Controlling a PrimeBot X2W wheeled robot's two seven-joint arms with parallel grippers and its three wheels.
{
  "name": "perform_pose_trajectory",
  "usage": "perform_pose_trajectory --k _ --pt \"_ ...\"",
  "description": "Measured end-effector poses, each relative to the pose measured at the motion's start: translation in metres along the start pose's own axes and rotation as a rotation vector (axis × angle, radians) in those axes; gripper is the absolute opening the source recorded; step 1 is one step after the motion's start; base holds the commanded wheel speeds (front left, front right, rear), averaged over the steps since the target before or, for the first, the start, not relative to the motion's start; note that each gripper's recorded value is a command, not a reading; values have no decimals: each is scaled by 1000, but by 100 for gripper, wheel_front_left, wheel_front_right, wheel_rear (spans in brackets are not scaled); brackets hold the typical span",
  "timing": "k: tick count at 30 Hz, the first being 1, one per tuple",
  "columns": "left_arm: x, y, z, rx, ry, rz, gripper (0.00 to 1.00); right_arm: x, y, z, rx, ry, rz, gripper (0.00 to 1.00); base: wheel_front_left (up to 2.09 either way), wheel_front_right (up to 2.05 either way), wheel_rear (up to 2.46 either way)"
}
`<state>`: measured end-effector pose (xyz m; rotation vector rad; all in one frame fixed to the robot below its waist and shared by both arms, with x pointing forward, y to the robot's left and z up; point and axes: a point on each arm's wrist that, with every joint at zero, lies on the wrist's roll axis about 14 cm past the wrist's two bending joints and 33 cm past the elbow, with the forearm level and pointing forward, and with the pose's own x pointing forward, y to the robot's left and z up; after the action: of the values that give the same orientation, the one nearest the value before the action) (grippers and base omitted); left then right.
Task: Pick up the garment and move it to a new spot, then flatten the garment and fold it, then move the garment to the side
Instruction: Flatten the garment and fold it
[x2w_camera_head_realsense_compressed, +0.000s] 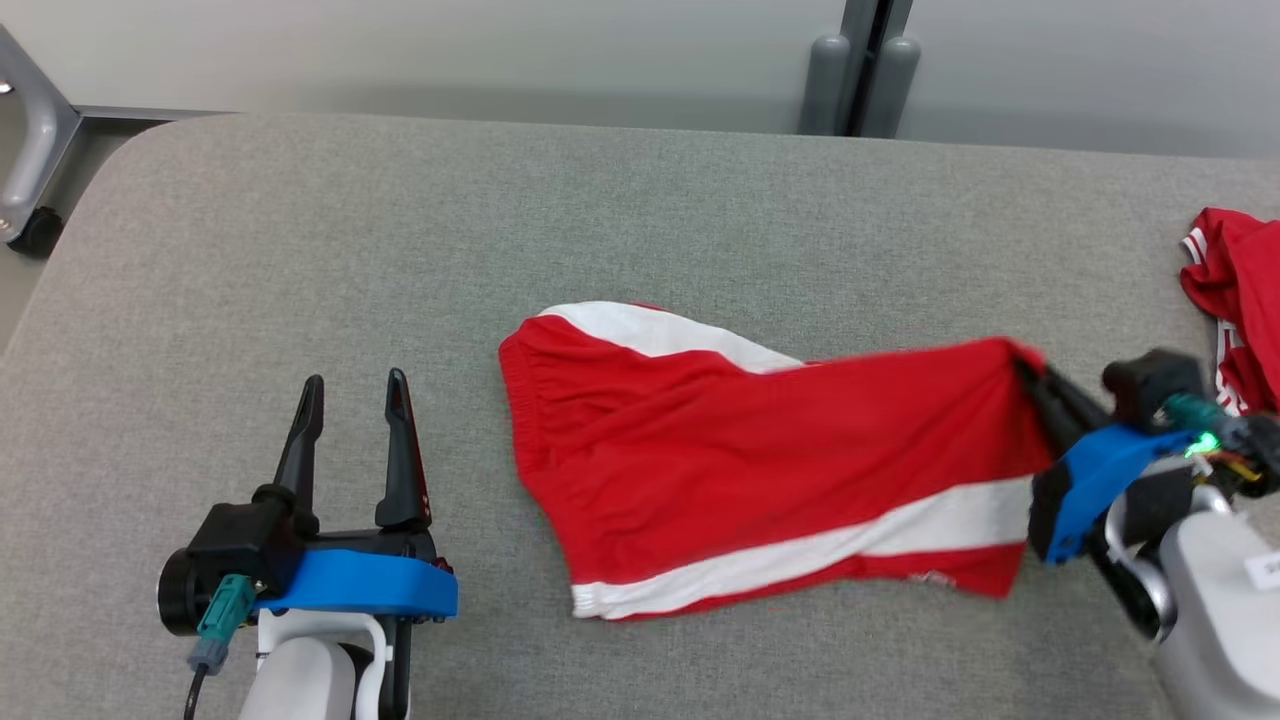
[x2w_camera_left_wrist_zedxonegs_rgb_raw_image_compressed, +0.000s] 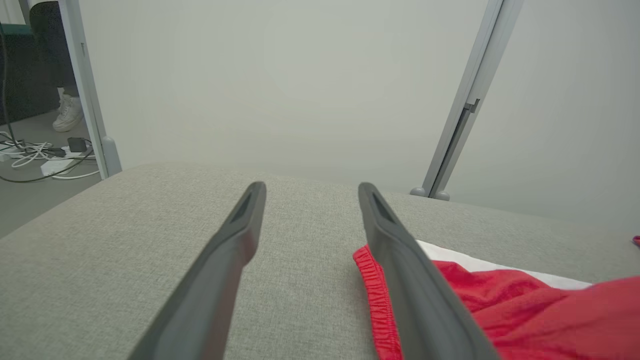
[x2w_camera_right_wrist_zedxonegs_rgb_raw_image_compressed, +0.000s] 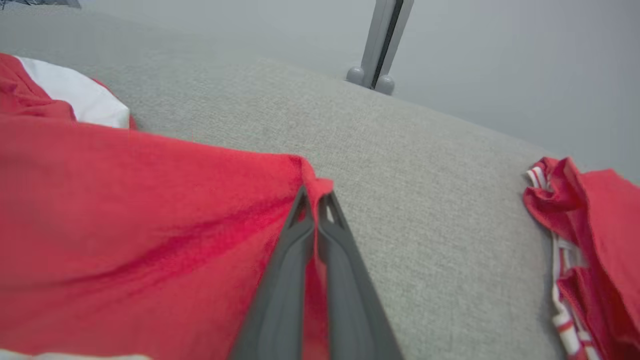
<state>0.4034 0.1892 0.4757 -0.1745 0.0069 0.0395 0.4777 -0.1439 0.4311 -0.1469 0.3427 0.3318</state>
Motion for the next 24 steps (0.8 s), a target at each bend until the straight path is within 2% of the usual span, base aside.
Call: perform_pose_trajectory --k 5,6,7,15,24 --pt "1 0 4 2 -11 -1 100 12 -14 8 17 -20 -49 0 0 0 0" --pt "1 0 4 1 -11 -1 100 14 -12 4 24 -7 -48 24 0 0 0" --pt "1 0 5 -5 -12 0 100 15 -10 -1 35 -4 -51 100 0 0 0" --pt "0 -9 1 2 -3 -26 100 0 -28 24 86 -182 -130 100 0 0 0" --pt "-1 -23 1 20 -7 -73 100 -51 -43 38 122 -329 -227 100 0 0 0"
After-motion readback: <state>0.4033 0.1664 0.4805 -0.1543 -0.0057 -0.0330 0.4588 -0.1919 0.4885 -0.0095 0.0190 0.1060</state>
